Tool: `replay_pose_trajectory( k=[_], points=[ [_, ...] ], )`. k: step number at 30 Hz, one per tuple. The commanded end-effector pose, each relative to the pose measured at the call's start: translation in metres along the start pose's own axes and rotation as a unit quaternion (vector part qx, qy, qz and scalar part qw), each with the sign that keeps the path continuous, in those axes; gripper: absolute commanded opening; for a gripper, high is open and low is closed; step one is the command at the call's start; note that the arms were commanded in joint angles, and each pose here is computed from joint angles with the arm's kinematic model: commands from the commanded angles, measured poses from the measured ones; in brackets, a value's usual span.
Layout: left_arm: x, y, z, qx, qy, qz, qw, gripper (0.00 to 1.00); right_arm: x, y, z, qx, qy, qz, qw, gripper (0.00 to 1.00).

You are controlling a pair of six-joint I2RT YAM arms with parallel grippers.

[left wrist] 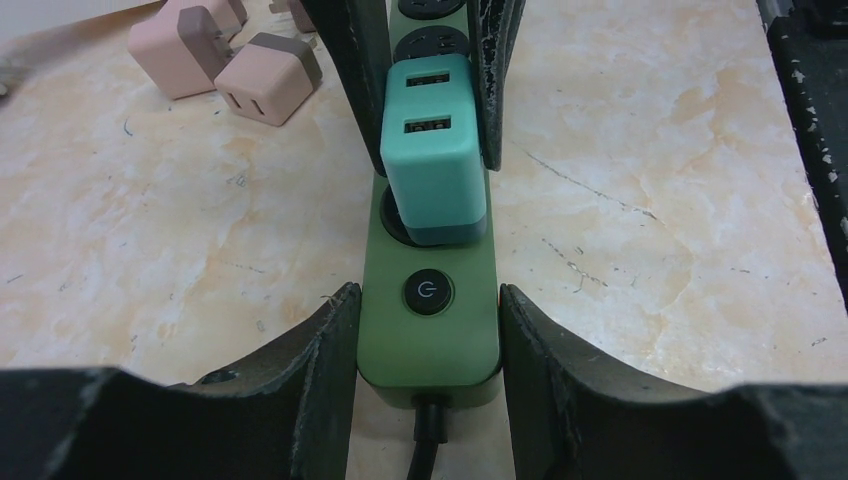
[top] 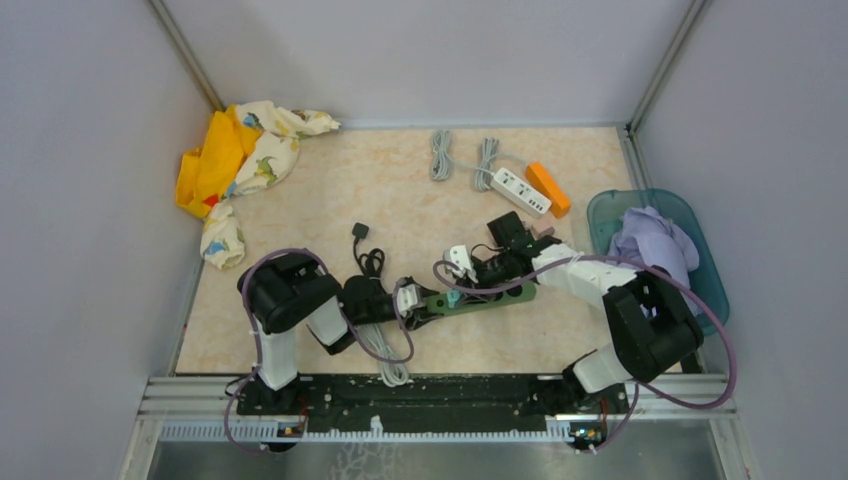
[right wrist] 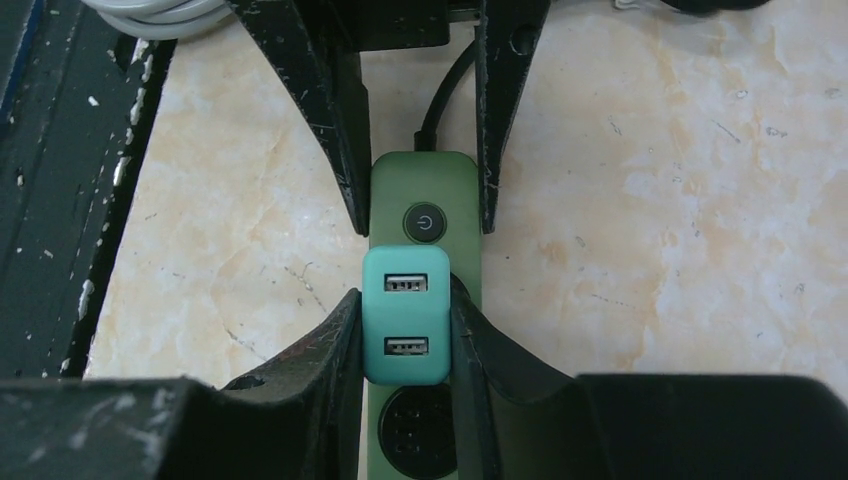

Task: Pull the plug off the socket
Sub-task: Remove the plug from the socket.

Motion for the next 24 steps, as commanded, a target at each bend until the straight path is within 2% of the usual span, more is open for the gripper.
replay_pose_trajectory(
  k=[1,5,10,15,18,20,24],
  points=[
    [0.012,0.004,-0.002,-0.011,0.012,-0.028,0.999,0.0,0.038,-0.012,0.011,0.047,-0.089,-0.067,0.993,0.0],
    [0.012,0.004,-0.002,-0.012,0.012,-0.029,0.999,0.0,0.047,-0.002,0.019,0.066,-0.087,-0.082,0.991,0.0],
    [0.012,0.004,-0.002,-0.011,0.012,-0.028,0.999,0.0,0.058,0.008,-0.003,-0.008,-0.048,-0.084,0.995,0.0],
    [0.012,0.004,-0.002,-0.011,0.012,-0.028,0.999,0.0,0.048,-0.005,-0.028,-0.068,-0.038,-0.047,0.996,0.0],
    [0.012,0.003,-0.002,-0.011,0.012,-0.029,0.999,0.0,0.04,-0.015,-0.024,-0.046,-0.05,-0.042,0.997,0.0],
    [0.012,0.004,-0.003,-0.012,0.012,-0.029,0.999,0.0,0.037,-0.015,-0.009,-0.005,-0.083,-0.049,0.995,0.0],
    [0.013,0.004,-0.003,-0.013,0.012,-0.03,0.999,0.0,0.036,-0.004,0.019,0.067,-0.089,-0.073,0.991,0.0]
  ],
)
Point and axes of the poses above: each gripper's point midway between its finger pads, its own y axis out along the fingers, its own z axis along the line the jaws close on, x = y × z, the point moved 2 cm from there along -y, back along the fingers, and after that the axes turned 10 degrees about y, right-handed, at the moved point
